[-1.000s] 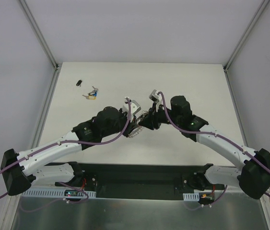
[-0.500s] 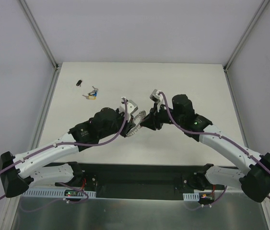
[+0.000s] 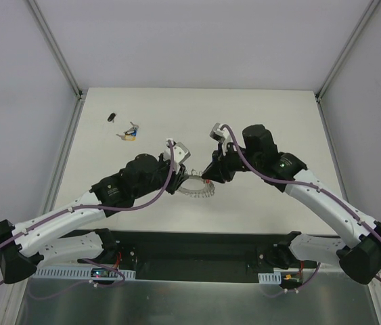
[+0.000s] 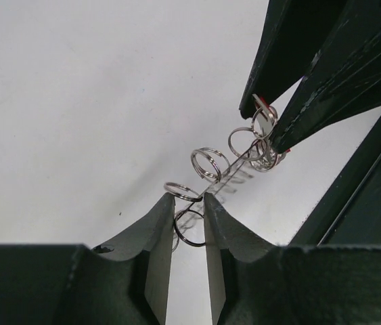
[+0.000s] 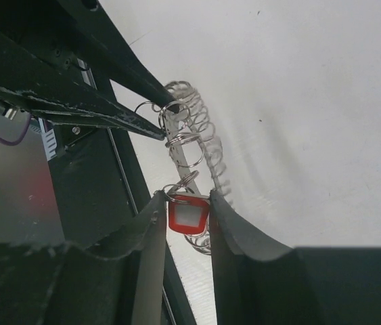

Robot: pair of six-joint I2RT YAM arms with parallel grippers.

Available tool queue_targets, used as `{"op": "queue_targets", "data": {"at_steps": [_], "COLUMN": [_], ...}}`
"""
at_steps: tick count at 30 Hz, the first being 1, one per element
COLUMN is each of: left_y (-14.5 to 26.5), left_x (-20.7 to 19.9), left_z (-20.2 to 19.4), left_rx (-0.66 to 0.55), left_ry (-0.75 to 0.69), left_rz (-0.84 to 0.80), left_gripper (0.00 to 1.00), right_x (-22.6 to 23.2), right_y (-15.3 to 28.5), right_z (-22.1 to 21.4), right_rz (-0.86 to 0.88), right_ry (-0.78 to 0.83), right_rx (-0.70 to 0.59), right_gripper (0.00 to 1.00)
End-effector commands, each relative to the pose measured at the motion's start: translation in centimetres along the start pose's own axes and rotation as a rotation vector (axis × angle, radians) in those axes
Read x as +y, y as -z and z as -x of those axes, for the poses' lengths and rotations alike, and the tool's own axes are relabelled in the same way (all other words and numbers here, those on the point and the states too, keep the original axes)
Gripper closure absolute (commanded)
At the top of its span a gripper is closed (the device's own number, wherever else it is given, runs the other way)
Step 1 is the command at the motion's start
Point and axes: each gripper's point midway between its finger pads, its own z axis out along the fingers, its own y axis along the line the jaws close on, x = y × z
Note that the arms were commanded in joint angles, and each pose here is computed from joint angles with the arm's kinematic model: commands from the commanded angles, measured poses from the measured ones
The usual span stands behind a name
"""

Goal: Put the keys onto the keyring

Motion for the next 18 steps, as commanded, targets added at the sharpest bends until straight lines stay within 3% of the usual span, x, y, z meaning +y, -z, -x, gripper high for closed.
{"op": "queue_targets", "data": {"at_steps": [1,10,18], "left_y": [0.4,0.2,0.4], "left_x": [-0.1,-0.5,-0.4], "left_z": [0.5,0.0,0.1], "left_rx": [-0.044,-0.091,-0.14], "left_ry": [-0.034,-0.056,-0.054], "left_rz": [-0.016,-0.052,-0.05], "left_gripper": [0.76,0.73,0.56], "right_x": [1.4,1.4,1.0], "right_y": [1.5,1.4,2.1], "right_z": [1.8,1.0,-0.4], "right_rz": [0.037,0.05,0.08], "right_ry": [0.031,0.003,0.042], "right_rx": [0.028,0.107,0.202], "right_gripper": [0.99,0.99,0.99]}}
